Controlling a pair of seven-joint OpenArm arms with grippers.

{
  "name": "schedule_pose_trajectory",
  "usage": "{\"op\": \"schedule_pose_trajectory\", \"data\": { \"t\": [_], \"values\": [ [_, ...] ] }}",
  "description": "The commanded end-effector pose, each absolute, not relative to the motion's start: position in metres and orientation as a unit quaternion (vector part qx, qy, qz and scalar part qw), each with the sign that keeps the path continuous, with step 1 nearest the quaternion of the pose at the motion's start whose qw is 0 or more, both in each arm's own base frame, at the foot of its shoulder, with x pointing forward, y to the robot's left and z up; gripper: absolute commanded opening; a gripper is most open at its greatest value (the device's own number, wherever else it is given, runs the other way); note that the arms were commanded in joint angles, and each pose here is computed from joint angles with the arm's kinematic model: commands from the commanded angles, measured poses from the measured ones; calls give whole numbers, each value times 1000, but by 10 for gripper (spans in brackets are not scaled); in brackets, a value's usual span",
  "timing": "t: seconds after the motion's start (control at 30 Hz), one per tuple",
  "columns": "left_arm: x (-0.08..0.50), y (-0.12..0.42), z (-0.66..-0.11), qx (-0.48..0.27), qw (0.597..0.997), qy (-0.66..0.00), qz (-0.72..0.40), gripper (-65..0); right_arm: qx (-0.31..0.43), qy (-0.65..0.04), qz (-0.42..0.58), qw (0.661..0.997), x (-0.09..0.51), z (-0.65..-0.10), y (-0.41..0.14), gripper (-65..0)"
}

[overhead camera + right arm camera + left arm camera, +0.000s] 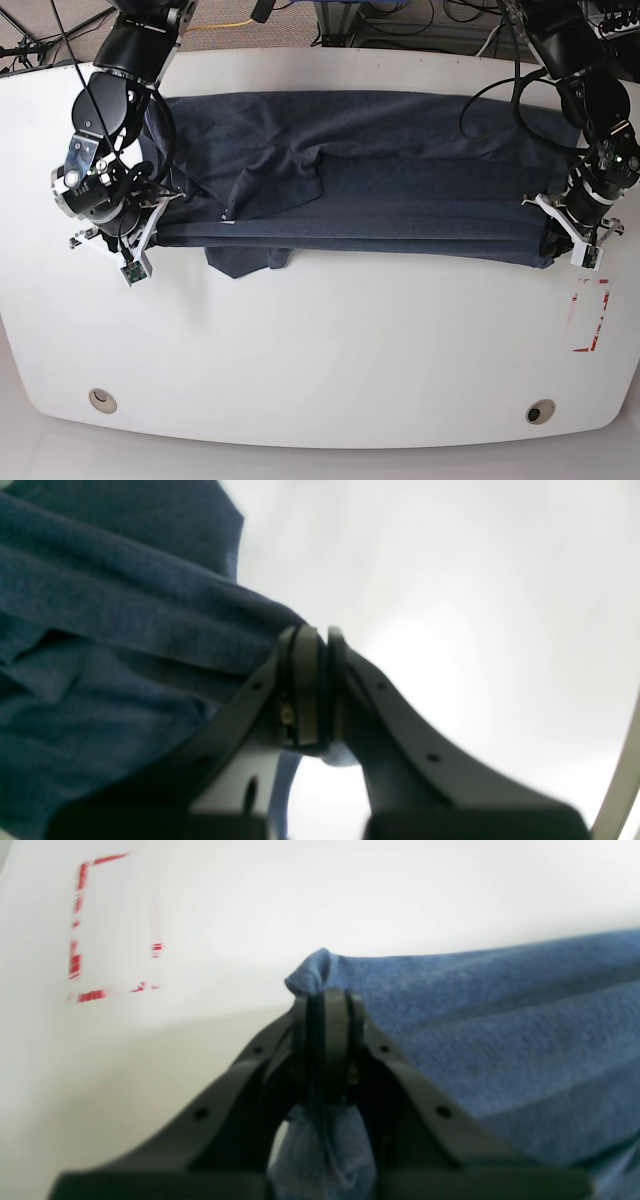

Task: Fold the T-shirt properly
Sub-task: 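Lift both side edges and fold the shirt's hem half over toward the collar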

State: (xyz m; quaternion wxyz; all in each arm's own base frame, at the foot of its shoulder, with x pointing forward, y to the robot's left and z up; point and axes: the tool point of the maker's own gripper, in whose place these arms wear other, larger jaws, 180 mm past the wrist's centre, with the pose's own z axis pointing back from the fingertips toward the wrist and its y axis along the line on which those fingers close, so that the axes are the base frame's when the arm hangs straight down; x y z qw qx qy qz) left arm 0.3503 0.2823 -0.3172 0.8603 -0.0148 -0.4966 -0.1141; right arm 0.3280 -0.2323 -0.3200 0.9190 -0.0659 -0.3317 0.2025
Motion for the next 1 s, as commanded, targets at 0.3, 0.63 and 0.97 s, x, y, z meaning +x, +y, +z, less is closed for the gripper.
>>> {"op": "schedule_pose_trajectory", "data": {
  "t": [0.3,0.63,0.97],
  "values": [
    [314,306,-333,10,876,-471,-101,-650,-22,-320,212,923,280,-337,-211,-625],
    [282,306,-350,20,893,-430,-133,-596,-5,-284,212,935,251,-360,-208,-552],
    [271,304,-346,38,903,-401,-153,-218,0,-275,212,938,240,-365,-207,-166]
  ]
}}
